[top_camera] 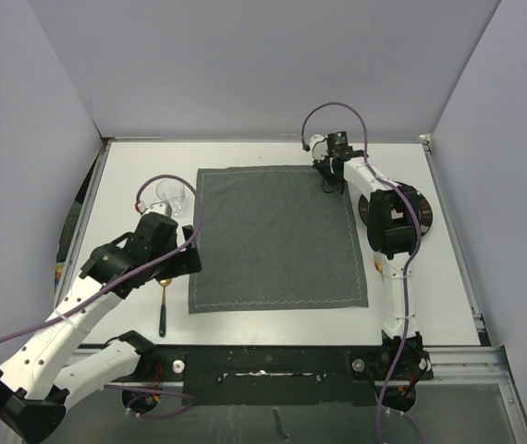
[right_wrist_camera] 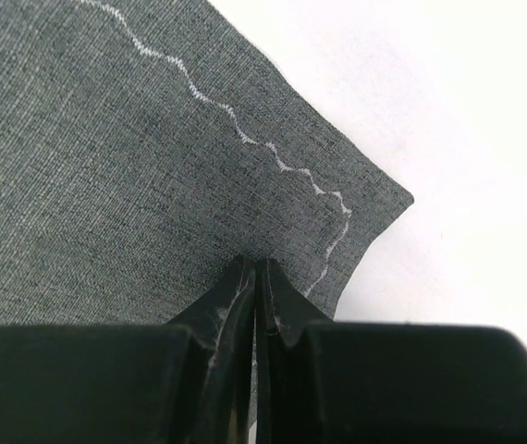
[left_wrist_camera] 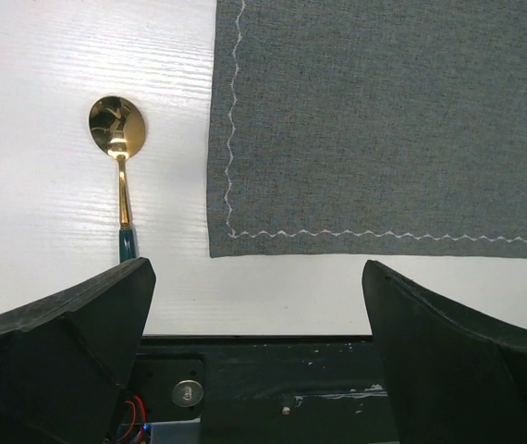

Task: Set the dinner table for one person
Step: Flatten out the napkin at the center of the board.

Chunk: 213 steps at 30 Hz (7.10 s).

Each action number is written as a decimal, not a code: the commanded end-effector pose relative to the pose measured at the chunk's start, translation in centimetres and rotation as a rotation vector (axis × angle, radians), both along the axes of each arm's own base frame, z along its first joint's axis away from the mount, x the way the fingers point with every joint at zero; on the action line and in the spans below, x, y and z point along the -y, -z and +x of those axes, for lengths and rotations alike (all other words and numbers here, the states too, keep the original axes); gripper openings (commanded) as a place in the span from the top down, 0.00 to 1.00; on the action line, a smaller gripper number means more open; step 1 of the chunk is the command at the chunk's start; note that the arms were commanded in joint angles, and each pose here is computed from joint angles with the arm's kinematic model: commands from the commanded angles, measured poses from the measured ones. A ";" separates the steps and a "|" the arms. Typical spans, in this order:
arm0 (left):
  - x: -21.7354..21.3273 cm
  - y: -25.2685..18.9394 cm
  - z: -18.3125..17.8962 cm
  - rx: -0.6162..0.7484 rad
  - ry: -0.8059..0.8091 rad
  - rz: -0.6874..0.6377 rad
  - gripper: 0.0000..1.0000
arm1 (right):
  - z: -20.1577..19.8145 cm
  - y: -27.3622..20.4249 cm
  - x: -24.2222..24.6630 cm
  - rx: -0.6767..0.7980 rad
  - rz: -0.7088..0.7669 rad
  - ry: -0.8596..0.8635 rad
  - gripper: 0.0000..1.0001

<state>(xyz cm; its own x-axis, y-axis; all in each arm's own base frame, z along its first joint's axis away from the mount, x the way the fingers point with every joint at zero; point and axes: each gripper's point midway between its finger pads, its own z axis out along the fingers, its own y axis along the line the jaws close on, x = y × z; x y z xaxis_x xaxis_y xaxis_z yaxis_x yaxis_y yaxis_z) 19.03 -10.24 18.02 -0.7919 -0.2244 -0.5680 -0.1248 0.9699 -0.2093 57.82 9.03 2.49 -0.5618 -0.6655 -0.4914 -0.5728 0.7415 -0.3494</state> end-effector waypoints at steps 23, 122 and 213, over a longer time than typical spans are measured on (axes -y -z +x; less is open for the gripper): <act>1.1 -0.3 1.6 0.037 0.028 -0.048 0.02 | -3.0 -0.3 0.8 -0.054 0.019 0.016 1.00; -1.7 -0.7 0.5 0.068 -0.027 -0.027 0.02 | -2.8 -3.3 0.1 -0.059 0.042 0.011 1.00; -0.9 0.1 1.6 0.063 -0.007 -0.055 0.02 | -1.8 -5.0 0.9 0.009 -0.005 -0.009 0.73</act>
